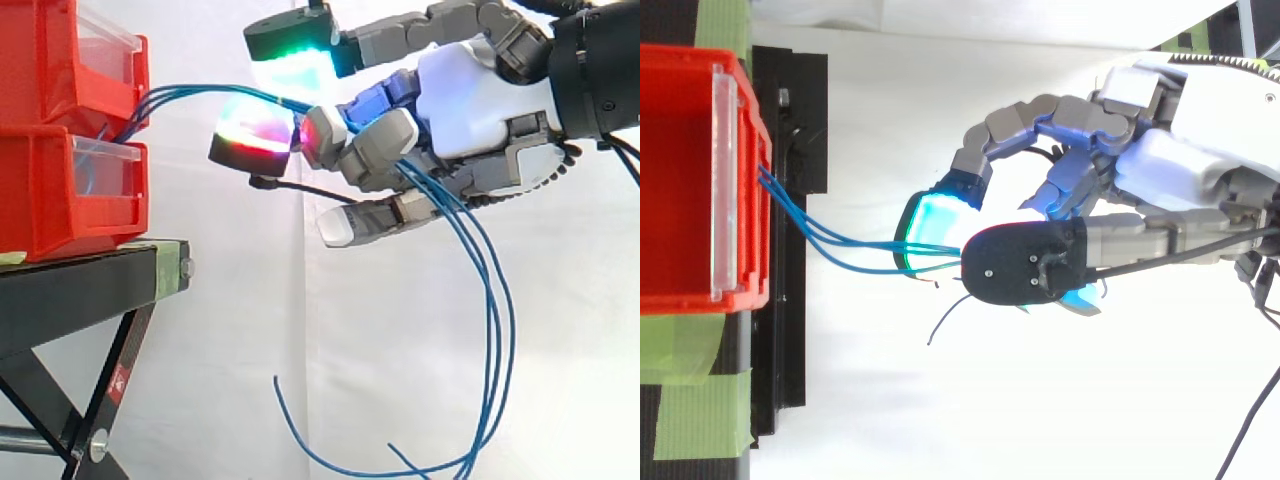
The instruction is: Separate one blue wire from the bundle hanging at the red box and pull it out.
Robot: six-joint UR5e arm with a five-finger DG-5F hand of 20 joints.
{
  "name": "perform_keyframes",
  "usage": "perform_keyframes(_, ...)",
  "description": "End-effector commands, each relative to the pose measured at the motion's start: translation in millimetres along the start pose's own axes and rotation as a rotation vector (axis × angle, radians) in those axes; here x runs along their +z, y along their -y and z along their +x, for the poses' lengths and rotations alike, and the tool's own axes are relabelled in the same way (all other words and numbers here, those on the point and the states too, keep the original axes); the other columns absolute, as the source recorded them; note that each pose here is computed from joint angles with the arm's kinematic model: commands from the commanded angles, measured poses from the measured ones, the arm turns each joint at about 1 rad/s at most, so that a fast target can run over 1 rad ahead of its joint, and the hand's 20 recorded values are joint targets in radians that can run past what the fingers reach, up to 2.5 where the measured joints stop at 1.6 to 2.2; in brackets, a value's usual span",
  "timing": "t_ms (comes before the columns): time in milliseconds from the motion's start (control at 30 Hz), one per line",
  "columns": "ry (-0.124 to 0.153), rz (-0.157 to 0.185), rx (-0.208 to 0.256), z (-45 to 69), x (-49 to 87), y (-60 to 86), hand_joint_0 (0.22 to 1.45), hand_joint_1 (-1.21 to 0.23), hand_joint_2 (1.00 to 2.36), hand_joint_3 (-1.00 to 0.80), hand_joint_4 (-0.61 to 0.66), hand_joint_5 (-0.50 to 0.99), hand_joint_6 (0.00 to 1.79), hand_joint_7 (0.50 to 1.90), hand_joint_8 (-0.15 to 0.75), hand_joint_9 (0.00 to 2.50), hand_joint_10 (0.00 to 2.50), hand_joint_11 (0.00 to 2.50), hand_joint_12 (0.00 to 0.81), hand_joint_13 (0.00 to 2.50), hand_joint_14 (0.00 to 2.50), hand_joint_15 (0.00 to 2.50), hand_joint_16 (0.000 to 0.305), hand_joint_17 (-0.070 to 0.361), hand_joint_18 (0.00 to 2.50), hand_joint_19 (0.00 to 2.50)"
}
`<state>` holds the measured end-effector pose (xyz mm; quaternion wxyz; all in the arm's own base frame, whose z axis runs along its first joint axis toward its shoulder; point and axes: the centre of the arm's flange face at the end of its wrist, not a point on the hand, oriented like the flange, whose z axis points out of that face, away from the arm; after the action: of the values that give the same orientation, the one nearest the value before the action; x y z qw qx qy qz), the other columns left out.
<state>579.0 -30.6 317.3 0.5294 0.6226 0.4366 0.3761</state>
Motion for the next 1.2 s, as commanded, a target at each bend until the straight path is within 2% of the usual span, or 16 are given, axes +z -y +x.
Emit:
perform_keyframes(0,0.0,0.0,-0.031,-0.1,0.0,0.1,0.6,-0.76,1.0,0.07,0.15,-0.13,0.83,0.82,0.429,1.24,0.01,1.22,0.508,1.34,0.24,1.43,0.059,0.133,0.98,0.42)
perform_keyframes(600,0.0,-0.002,-0.111,0.1,0.2,-0.1,0.6,-0.77,1.0,0.07,0.16,-0.13,0.83,0.83,0.422,1.24,0.01,1.22,0.503,1.33,0.23,1.43,0.059,0.132,0.98,0.42)
perform_keyframes(1167,-0.002,-0.004,-0.115,1.0,0.1,-0.2,0.6,-0.77,1.0,0.07,0.17,-0.13,0.82,0.83,0.424,1.24,0.01,1.22,0.512,1.33,0.23,1.44,0.059,0.132,0.97,0.42)
